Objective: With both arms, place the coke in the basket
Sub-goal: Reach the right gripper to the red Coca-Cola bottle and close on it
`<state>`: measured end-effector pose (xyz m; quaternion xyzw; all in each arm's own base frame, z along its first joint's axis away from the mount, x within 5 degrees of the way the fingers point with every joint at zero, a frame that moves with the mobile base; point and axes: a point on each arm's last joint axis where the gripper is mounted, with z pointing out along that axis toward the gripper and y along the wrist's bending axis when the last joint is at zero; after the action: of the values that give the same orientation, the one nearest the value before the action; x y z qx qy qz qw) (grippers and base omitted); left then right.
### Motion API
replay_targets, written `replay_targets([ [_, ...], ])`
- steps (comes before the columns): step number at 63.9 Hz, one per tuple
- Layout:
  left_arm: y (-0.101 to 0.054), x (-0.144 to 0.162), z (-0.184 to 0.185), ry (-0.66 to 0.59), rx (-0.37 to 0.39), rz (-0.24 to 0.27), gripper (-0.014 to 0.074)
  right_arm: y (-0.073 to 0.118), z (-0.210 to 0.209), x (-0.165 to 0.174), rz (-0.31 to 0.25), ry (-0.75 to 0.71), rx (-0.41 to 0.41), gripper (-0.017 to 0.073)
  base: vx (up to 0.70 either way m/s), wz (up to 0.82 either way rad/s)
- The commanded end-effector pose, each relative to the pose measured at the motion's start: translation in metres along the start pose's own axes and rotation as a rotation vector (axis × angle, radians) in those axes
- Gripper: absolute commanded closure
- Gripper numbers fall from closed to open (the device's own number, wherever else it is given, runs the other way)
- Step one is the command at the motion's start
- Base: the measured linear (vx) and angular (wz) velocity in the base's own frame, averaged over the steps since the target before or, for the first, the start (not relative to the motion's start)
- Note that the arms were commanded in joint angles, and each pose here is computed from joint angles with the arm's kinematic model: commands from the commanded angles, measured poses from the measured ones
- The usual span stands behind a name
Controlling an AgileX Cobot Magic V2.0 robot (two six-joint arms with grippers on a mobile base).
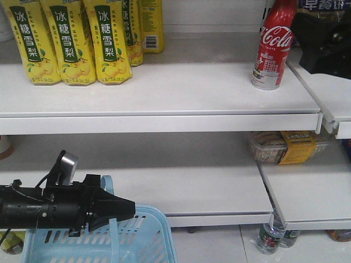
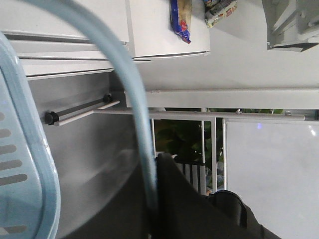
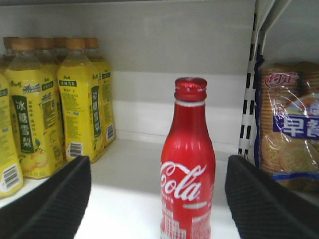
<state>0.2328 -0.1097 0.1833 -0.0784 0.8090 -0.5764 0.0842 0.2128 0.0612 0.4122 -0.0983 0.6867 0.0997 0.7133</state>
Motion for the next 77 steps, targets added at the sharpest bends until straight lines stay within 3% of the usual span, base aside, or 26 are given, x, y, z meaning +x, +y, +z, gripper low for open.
replay_targets([
  [1,-0.020,-0.003,-0.002,-0.022,0.102,0.035,0.0599,0.001,0.008,-0.023,-0.012,-0.122,-0.007,0.0027,0.00,0.00],
  [14,-0.020,-0.003,-0.002,-0.022,0.102,0.035,0.0599,0.001,0.031,-0.023,-0.022,-0.124,-0.009,0.0027,0.00,0.00],
  [20,-0.020,-0.003,-0.002,-0.022,0.102,0.035,0.0599,-0.001,0.037,-0.023,-0.056,-0.121,0.001,0.0027,0.00,0.00],
  [27,-0.020,-0.003,-0.002,-0.022,0.102,0.035,0.0599,-0.013,0.039,-0.023,-0.020,-0.132,0.046,0.0027,0.00,0.00],
  [33,-0.020,-0.003,-0.002,-0.022,0.102,0.035,0.0599,-0.018,0.040,-0.022,-0.027,-0.133,0.065,0.0027,0.00,0.00],
  [77,-0.020,-0.003,-0.002,-0.022,0.102,0.035,0.0599,-0.020,0.088,-0.019,-0.013,-0.094,0.060,0.0027,0.00,0.00],
])
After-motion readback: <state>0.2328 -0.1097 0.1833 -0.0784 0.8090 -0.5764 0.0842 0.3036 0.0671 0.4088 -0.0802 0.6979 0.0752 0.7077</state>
